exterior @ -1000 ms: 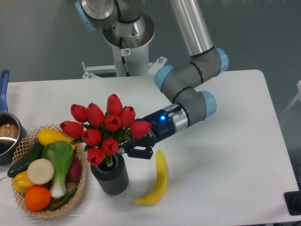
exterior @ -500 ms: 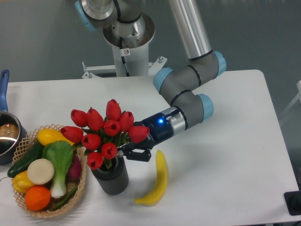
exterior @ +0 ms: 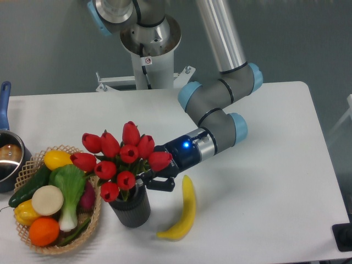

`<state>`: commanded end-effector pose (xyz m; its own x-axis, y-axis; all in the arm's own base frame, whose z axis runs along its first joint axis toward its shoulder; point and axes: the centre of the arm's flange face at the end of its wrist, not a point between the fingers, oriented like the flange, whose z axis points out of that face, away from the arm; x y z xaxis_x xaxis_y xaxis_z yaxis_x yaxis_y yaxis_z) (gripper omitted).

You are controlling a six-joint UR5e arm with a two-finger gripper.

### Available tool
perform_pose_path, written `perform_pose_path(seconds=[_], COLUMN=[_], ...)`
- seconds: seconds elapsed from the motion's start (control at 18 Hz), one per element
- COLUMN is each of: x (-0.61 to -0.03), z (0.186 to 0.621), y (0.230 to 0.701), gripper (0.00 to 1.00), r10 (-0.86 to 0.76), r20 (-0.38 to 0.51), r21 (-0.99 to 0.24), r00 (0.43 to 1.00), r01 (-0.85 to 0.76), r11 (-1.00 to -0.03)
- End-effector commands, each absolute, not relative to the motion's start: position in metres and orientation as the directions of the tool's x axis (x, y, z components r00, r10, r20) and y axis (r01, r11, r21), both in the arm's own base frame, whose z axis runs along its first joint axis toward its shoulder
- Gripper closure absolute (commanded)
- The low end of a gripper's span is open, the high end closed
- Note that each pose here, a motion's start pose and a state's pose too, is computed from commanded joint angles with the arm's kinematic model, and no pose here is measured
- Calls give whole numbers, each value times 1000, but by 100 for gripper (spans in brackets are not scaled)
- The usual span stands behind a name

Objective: Insert the flowers into the vase
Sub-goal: 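Lower the tulip stems into the black vase opening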

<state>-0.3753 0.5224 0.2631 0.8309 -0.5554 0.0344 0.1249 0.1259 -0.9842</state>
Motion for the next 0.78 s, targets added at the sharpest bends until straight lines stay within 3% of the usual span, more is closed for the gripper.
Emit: perform_pose_path(seconds=[0.78], x=[-369], z=[239], y=[518], gripper=[80], r10=[-547], r20=[29], r21=[-985], r00=[837], r01=[118], r11=[127])
